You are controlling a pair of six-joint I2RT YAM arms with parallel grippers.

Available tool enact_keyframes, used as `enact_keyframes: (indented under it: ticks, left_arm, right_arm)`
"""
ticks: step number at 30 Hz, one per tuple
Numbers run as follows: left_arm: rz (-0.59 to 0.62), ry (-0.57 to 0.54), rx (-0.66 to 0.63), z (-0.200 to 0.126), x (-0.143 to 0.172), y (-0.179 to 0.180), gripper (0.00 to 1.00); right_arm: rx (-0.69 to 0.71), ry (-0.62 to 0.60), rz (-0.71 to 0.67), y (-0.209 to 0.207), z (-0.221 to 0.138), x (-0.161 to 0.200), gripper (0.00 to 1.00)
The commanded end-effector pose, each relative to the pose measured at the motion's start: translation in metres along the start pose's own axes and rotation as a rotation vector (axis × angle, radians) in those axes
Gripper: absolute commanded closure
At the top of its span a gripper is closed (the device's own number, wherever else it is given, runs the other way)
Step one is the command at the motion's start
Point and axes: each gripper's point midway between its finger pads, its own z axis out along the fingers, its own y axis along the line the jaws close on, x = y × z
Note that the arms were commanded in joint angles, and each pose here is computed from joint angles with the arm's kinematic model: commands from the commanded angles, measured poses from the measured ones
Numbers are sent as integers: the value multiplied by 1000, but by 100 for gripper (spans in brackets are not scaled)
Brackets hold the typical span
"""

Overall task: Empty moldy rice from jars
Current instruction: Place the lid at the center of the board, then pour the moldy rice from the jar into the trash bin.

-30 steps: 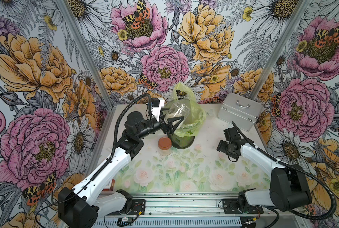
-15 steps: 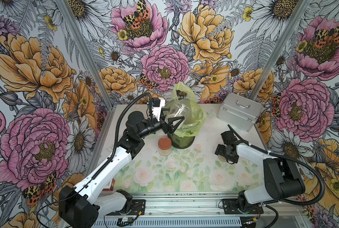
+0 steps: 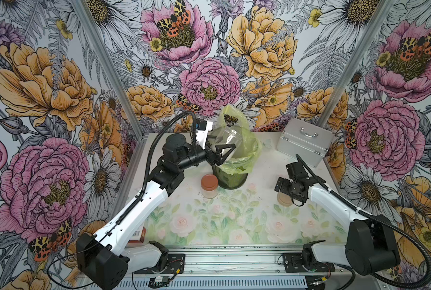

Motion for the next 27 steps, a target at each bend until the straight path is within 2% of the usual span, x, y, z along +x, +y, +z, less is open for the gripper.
enact_keyframes:
  ticks: [1, 8, 17, 27]
  left_arm:
    - [35, -24, -29, -4, -22, -4, 100]
    - [-30, 79, -97, -1, -10, 9, 100]
    - [-110, 152, -195, 9, -17, 27, 100]
    - [-261, 247, -289, 17, -20, 57, 100]
  right_arm:
    - [-45, -69, -65, 16, -37, -19, 1]
    - [-225, -194, -173, 76, -113, -49, 0]
    - [-402, -327, -158, 120, -191, -79, 0]
    - [-477, -385, -180, 143, -226, -90, 0]
